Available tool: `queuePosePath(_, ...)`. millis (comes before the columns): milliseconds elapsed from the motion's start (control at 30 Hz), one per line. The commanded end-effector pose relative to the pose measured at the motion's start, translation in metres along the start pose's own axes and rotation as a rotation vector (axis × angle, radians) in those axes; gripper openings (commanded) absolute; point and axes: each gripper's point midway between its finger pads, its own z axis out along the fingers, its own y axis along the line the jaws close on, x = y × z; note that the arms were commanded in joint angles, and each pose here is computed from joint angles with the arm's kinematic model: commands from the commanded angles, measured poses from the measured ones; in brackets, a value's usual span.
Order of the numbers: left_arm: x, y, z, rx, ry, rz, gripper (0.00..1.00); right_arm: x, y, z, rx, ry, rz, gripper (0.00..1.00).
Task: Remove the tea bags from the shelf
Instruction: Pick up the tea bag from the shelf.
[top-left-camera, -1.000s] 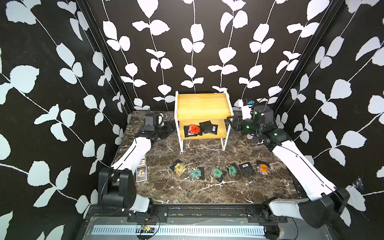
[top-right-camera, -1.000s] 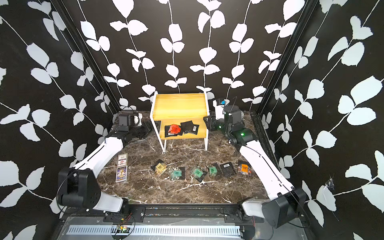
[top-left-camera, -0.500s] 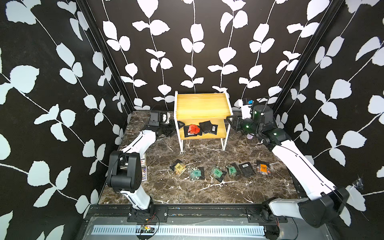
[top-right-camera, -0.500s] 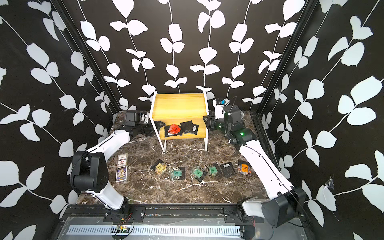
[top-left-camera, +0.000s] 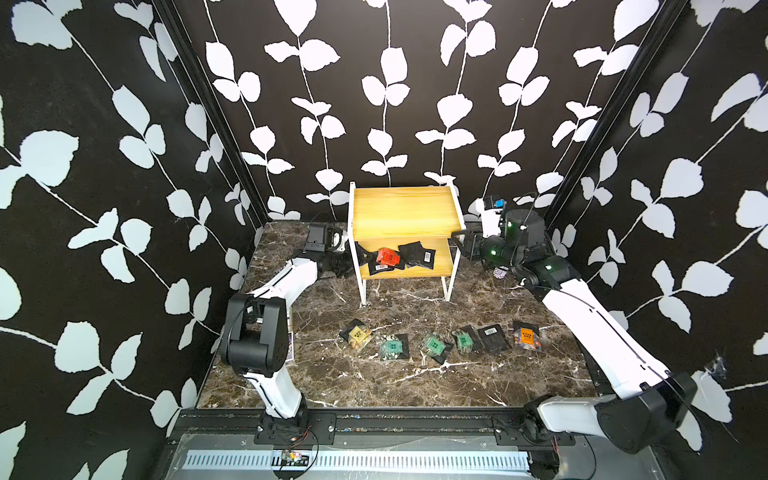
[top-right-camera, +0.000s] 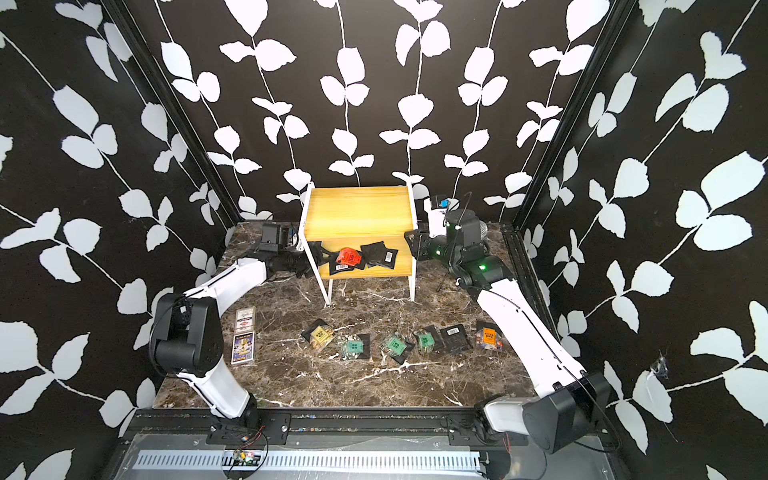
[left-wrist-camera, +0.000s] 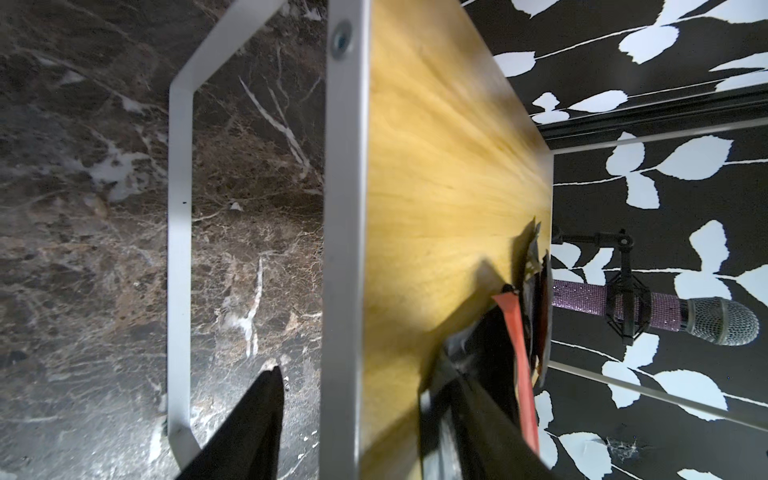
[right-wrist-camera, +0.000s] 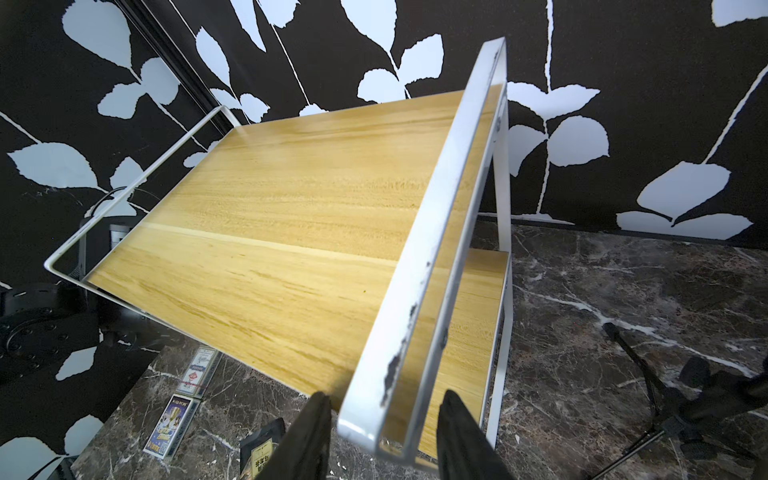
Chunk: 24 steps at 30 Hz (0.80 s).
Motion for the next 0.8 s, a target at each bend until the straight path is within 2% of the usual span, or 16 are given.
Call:
queuePosePath(0,-0.001,0.0,-0.003,-0.034,-0.002,0.037,0.55,-0.018,-0.003,0.001,0.027,-0.053,0.0,0.42)
queuePosePath(333,-0.008,0.01,-0.021,-0.119,-0.047,0.079,0.42,-0.018,-0.004,0.001,0.032,-0.057,0.0,0.43)
queuePosePath(767,-0.017,0.009,-0.039,-0.139,-0.085,0.103,0.17,-0.015,-0.005,-0.001,0.036,-0.058,0.006,0.43)
